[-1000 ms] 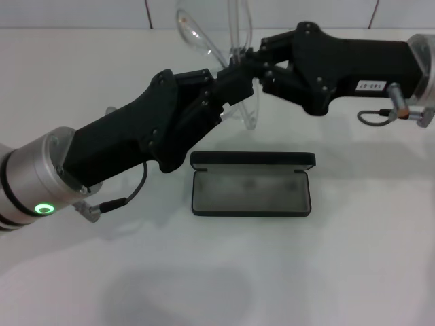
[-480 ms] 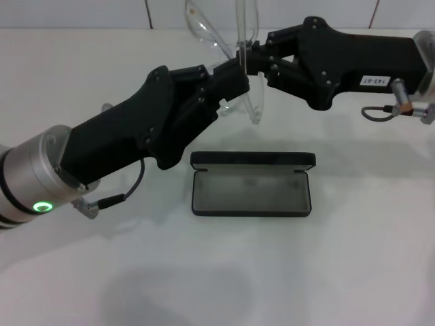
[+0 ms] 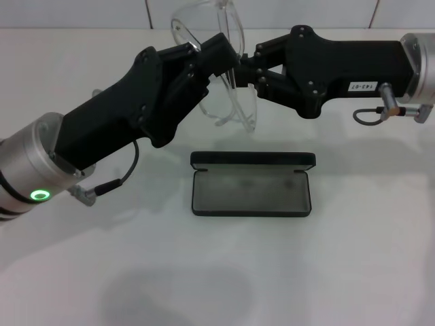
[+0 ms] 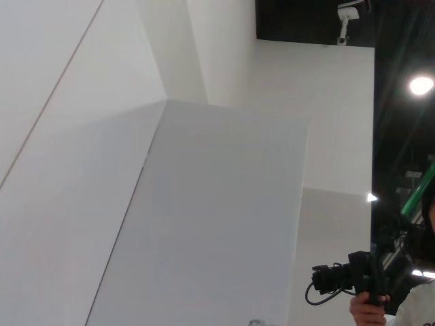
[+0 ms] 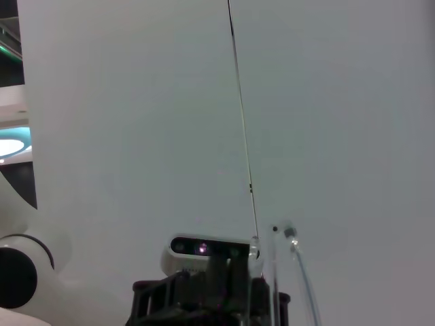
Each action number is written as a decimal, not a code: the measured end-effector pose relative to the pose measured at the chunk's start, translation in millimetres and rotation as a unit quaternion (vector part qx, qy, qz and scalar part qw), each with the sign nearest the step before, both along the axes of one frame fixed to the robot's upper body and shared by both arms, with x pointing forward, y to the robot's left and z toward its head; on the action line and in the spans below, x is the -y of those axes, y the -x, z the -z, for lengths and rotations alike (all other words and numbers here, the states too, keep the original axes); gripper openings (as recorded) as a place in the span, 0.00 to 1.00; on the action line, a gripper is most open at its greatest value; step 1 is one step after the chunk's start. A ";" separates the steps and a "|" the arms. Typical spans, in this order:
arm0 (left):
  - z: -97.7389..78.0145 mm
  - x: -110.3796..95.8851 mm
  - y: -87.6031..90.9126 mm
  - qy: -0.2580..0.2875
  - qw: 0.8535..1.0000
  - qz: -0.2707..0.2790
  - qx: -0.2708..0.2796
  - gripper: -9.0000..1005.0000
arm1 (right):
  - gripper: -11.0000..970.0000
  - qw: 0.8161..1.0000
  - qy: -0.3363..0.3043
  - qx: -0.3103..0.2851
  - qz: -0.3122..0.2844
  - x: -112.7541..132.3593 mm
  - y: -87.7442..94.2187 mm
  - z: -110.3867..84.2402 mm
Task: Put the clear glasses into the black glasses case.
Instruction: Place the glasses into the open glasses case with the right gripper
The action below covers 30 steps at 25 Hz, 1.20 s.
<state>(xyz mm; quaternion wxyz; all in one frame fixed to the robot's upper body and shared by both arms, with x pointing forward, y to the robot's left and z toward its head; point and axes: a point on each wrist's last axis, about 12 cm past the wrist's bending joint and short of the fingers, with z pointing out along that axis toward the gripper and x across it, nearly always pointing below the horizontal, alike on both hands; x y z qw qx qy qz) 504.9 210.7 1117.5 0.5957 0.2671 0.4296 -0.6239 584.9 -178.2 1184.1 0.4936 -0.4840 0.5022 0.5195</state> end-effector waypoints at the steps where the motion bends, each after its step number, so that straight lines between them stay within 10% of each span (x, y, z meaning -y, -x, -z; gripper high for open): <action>1: 0.1 0.2 -0.8 -0.001 1.000 -0.002 -0.001 0.06 | 0.08 1.000 0.000 0.000 0.000 0.0 0.0 0.0; 30: -2.0 -1.3 -3.9 -0.030 0.999 0.005 0.017 0.06 | 0.07 0.999 0.006 0.021 0.033 3.2 -9.7 -3.0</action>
